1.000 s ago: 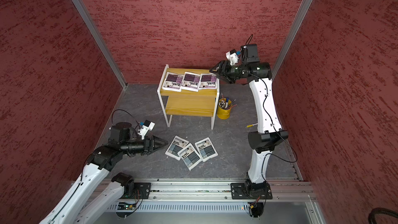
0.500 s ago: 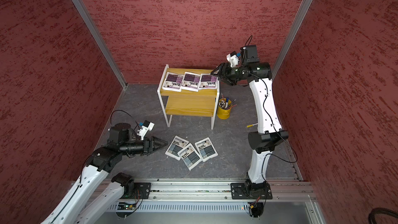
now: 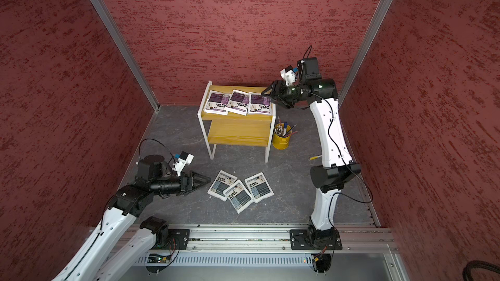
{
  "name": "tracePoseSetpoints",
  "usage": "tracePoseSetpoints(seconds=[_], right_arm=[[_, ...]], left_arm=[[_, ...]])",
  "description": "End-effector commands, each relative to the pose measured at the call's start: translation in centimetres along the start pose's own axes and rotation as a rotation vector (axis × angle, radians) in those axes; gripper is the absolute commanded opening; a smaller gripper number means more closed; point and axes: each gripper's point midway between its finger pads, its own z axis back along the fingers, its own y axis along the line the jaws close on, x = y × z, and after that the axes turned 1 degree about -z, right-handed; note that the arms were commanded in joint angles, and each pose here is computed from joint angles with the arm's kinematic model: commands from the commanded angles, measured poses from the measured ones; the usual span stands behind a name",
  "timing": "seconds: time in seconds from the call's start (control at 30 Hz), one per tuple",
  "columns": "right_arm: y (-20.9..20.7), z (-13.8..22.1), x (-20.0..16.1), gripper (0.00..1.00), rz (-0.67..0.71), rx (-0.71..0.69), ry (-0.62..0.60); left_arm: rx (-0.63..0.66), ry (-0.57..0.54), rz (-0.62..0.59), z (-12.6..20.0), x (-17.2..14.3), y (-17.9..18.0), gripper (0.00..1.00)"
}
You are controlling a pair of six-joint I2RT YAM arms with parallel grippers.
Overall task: Place the bagged coffee beans on the shelf by color
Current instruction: Place the bagged coffee beans on the shelf, then pick up the bagged coffee beans at the center of the board.
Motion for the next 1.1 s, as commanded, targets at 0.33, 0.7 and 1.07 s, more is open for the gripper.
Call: tracePoseSetpoints(seconds=[0.33,0.7,1.07], right_arm=[[4.1,2.8,-0.4,0.62,0.089,0.074,-0.074],[6.2,2.5,-14.1,0.62,0.128,0.131,0.071],[-4.4,-6.7,-31.8,0.62,0.043,-0.075,0.344]], left_arm=[[0.024,-0.023,-0.020,0.2,0.3,0.5,0.78],[0.040,-0.029,0.020,-0.8,0.4,2.2,0.78],[0.094,0.028,0.116,-4.3,-2.4,5.9,0.78]])
